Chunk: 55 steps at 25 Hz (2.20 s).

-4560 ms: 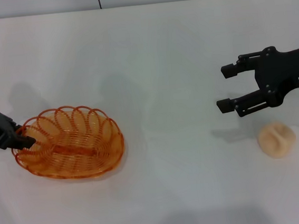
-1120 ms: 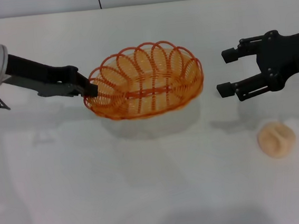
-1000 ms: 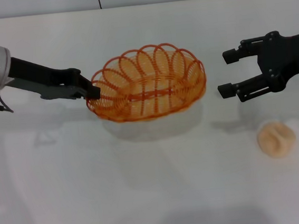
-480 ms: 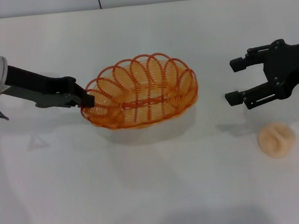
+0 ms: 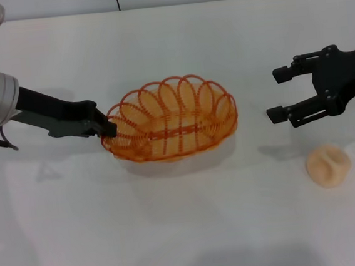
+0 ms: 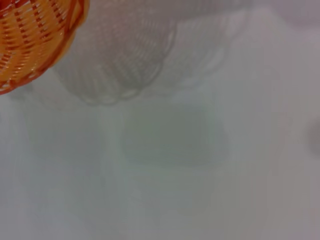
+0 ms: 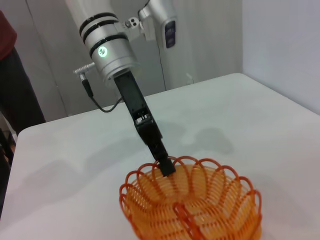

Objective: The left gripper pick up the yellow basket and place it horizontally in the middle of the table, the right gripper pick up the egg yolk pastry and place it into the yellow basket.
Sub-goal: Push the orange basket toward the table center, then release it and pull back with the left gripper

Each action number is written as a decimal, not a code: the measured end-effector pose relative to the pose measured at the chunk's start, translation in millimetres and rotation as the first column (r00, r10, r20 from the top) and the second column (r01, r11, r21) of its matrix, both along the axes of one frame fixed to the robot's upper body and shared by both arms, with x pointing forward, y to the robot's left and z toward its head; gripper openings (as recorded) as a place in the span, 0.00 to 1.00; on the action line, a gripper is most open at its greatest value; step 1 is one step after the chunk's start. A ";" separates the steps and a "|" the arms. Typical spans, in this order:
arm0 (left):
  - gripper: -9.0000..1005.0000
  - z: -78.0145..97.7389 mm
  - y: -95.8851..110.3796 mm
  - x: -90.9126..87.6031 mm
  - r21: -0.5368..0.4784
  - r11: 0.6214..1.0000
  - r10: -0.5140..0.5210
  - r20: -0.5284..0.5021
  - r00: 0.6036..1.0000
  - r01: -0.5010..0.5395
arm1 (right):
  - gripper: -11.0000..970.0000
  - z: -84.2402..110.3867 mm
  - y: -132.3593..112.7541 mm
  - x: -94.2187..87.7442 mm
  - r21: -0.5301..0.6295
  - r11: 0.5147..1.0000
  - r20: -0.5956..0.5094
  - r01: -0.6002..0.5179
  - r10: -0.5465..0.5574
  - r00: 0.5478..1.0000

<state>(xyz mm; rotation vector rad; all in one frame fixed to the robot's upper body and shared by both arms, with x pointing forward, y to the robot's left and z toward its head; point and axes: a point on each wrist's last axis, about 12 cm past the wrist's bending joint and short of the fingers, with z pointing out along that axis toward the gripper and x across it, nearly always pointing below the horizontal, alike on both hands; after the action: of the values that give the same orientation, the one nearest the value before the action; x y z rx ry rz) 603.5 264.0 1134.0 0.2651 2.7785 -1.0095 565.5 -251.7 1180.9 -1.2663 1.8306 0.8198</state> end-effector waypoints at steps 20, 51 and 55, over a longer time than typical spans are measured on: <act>0.08 -2.9 -26.5 11.7 0.100 0.994 -0.054 -0.004 0.999 0.054 | 0.88 -1.8 1.8 -2.6 0.003 1.000 0.002 -0.015 0.015 1.000; 0.09 -16.3 -42.4 12.8 0.152 0.988 -0.037 -0.013 0.999 0.039 | 0.88 -5.4 0.7 -7.9 0.002 0.999 0.006 -0.041 0.041 0.999; 0.09 -14.9 -44.1 14.5 0.160 0.986 -0.043 -0.005 0.999 0.044 | 0.88 -5.4 1.2 -8.0 0.003 0.999 0.007 -0.042 0.042 0.999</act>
<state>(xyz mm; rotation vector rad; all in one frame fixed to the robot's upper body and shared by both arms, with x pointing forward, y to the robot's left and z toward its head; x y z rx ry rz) 617.9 219.9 1119.1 0.3479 2.8711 -0.7962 557.5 -250.5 1175.5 -1.3080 1.8021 0.8404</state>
